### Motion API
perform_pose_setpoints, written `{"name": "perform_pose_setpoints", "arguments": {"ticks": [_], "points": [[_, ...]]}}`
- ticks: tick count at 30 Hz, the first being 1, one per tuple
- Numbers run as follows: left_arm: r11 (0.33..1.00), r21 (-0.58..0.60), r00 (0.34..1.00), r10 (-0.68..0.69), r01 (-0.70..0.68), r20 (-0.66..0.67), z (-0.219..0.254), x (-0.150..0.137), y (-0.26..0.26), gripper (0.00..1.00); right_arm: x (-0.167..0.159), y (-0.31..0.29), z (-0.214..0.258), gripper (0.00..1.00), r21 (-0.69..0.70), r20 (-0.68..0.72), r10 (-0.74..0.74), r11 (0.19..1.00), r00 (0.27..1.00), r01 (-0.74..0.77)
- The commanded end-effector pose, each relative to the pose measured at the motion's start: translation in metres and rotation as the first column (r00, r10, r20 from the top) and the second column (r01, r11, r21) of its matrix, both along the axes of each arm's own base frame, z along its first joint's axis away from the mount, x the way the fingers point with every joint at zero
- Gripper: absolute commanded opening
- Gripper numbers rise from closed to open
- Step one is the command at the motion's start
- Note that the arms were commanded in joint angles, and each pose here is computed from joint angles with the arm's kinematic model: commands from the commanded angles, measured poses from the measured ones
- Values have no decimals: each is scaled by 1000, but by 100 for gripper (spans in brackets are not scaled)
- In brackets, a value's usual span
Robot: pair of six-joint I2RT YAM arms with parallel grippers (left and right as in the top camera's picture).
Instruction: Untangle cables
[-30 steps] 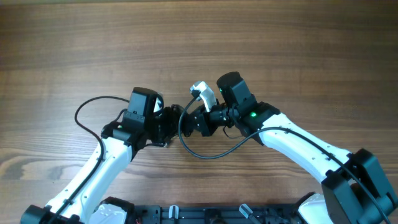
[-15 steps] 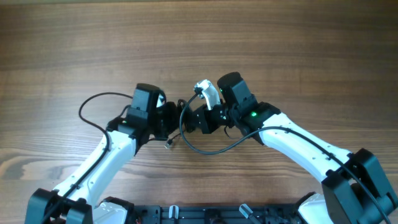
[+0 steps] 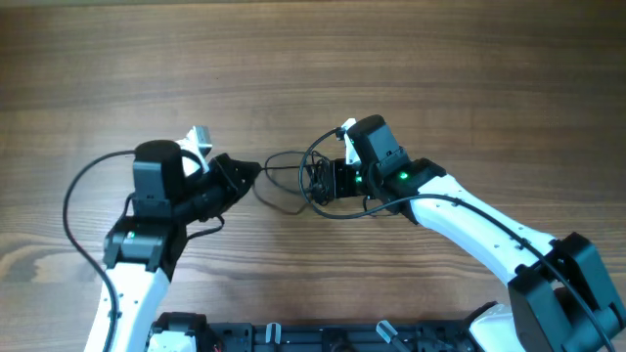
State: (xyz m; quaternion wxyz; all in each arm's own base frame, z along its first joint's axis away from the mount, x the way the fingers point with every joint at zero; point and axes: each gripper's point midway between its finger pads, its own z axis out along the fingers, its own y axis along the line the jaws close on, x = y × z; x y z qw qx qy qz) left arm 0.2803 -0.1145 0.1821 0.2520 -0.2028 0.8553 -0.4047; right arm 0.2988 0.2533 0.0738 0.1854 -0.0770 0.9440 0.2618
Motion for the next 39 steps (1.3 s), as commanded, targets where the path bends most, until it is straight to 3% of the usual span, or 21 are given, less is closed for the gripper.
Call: {"name": "perform_pose_setpoints", "arguments": {"ticks": [1,4,6,7,8,10,12,14,16,21,25,29,30,32,34,39], "points": [[984,179,976,-33,-6,216,26,6,31,5,14,-18,-2,6,-59,34,-57,997,998,59],[895,348,959,248,-280,134,1,4,99,7,14,-17,-1,6,-55,32,-55,997,998,56],[808,410,895,443,-424,52,-17,-9,135,15,9,-10,1,7,-18,14,-25,1000,1000,25],[811,396,887,461,-430,19,-21,-12,136,22,5,-4,3,7,10,7,11,1000,1000,-11],[834,370,895,446,-410,-14,-24,-14,129,31,-1,7,9,7,62,11,85,994,996,-85],[905,281,933,352,-319,-73,-28,-14,104,38,-11,25,22,6,162,20,184,969,983,-184],[982,161,991,115,-103,-69,-23,-12,60,41,-23,41,36,7,247,65,304,918,951,-310],[990,103,996,-91,92,-10,-18,-14,29,47,-33,47,43,7,286,93,376,877,922,-386],[974,74,977,-213,212,7,-19,-18,9,60,-39,50,47,6,298,127,427,844,895,-445],[932,61,933,-352,356,-66,-44,-26,-25,63,-33,55,55,6,308,176,427,832,887,-461],[914,78,909,-382,398,-163,-70,-31,-39,52,-32,58,60,7,322,204,433,817,878,-478],[927,271,936,-170,258,-308,-106,-25,-10,48,-33,59,61,6,328,204,437,813,876,-481],[869,485,924,104,95,-368,-126,-26,37,52,-38,60,64,6,352,202,455,793,867,-498],[801,599,892,271,-2,-361,-132,-29,67,58,-41,62,66,6,366,203,467,779,861,-509],[733,674,855,403,-88,-326,-132,-30,91,61,-43,62,69,6,377,204,474,769,856,-516],[712,686,822,475,-150,-313,-131,-28,112,64,-46,61,73,6,408,204,486,747,850,-525]]}}
